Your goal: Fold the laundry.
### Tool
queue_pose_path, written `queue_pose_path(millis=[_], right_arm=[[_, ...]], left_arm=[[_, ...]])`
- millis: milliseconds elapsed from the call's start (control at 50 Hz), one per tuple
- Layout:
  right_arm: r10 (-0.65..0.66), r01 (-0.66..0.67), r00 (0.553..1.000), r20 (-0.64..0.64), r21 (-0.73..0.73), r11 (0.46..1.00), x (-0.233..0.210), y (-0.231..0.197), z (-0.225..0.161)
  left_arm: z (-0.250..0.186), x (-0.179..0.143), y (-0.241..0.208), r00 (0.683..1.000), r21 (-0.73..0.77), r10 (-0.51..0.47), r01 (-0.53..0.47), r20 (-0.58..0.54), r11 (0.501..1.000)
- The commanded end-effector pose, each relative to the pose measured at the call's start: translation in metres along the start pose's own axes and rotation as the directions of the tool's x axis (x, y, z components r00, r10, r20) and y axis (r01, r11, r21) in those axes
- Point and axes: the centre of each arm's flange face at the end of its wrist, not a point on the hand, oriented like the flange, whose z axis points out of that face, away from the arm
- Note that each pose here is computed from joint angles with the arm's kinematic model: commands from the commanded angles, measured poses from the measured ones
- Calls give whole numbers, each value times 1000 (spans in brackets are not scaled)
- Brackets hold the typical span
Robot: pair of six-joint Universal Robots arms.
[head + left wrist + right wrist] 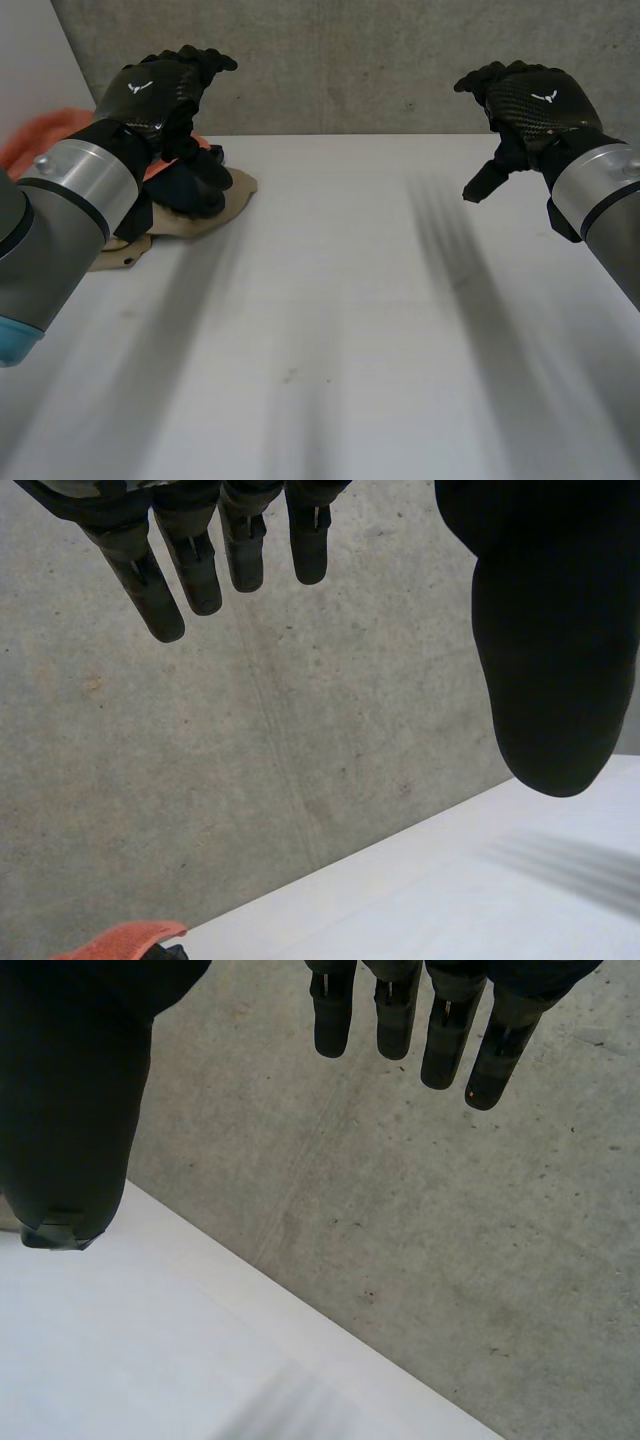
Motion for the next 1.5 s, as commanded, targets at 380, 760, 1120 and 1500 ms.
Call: queue_pose_path(millis=[380,760,1120,1500], right_arm=[[-2,3,1000,10,-16,1000,-2,6,0],[3,-2,1000,21,-63,998,-4,23,6],[-28,31,999,30,-99,995,-5,39,12],[-34,37,999,31,-101,994,-6,38,11]], left_arm=[[72,-111,50,916,9,307,-320,259,947],[126,-246,170,787,-219,504,-454,357,864],[139,-253,178,794,-169,508,-479,335,861],[137,-210,69,760,57,479,-556,439,829]])
